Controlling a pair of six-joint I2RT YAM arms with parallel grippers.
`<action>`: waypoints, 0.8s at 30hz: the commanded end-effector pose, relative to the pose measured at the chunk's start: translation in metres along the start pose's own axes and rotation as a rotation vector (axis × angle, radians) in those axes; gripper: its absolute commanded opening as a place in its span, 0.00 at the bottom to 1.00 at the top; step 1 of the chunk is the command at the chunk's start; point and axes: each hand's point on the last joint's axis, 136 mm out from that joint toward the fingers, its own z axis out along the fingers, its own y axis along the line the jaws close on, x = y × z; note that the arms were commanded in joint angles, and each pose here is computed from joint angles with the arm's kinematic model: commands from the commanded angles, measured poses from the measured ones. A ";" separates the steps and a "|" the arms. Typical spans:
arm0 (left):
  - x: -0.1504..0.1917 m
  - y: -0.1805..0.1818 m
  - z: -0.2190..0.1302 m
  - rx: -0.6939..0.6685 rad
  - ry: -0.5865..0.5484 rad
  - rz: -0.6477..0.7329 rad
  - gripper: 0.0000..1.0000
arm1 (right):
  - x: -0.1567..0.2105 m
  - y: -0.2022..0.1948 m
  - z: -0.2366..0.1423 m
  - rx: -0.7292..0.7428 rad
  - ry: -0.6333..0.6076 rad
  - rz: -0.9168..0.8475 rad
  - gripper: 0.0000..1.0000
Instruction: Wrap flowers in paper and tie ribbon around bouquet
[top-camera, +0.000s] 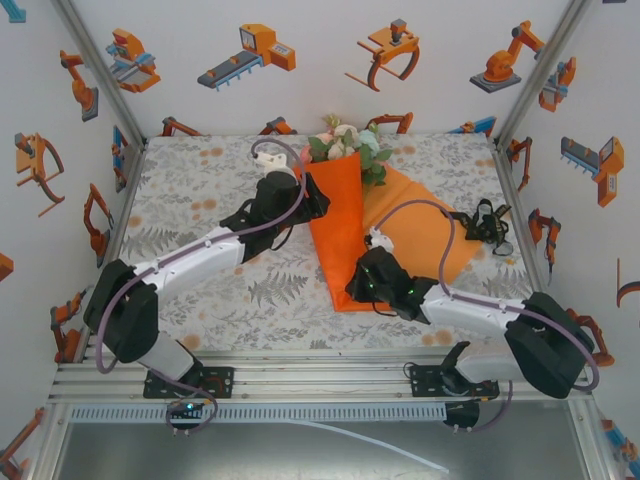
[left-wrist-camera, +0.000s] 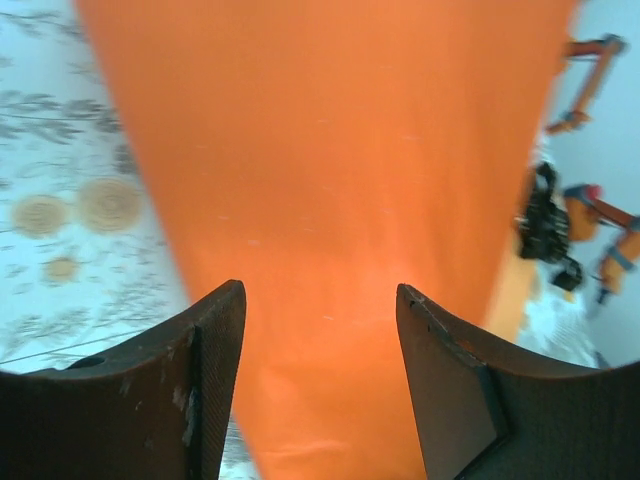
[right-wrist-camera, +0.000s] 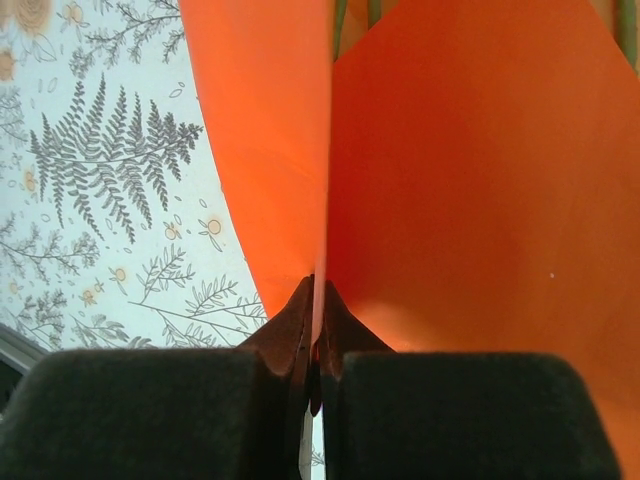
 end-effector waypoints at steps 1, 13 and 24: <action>0.023 0.052 0.016 -0.173 0.057 0.067 0.57 | 0.000 -0.014 -0.003 0.047 -0.025 0.040 0.07; 0.058 0.048 0.102 -0.013 0.194 -0.005 0.39 | 0.025 -0.044 0.001 0.174 0.057 0.124 0.34; 0.069 0.078 0.130 -0.113 0.220 -0.029 0.34 | -0.029 -0.026 -0.076 0.174 -0.138 0.126 0.48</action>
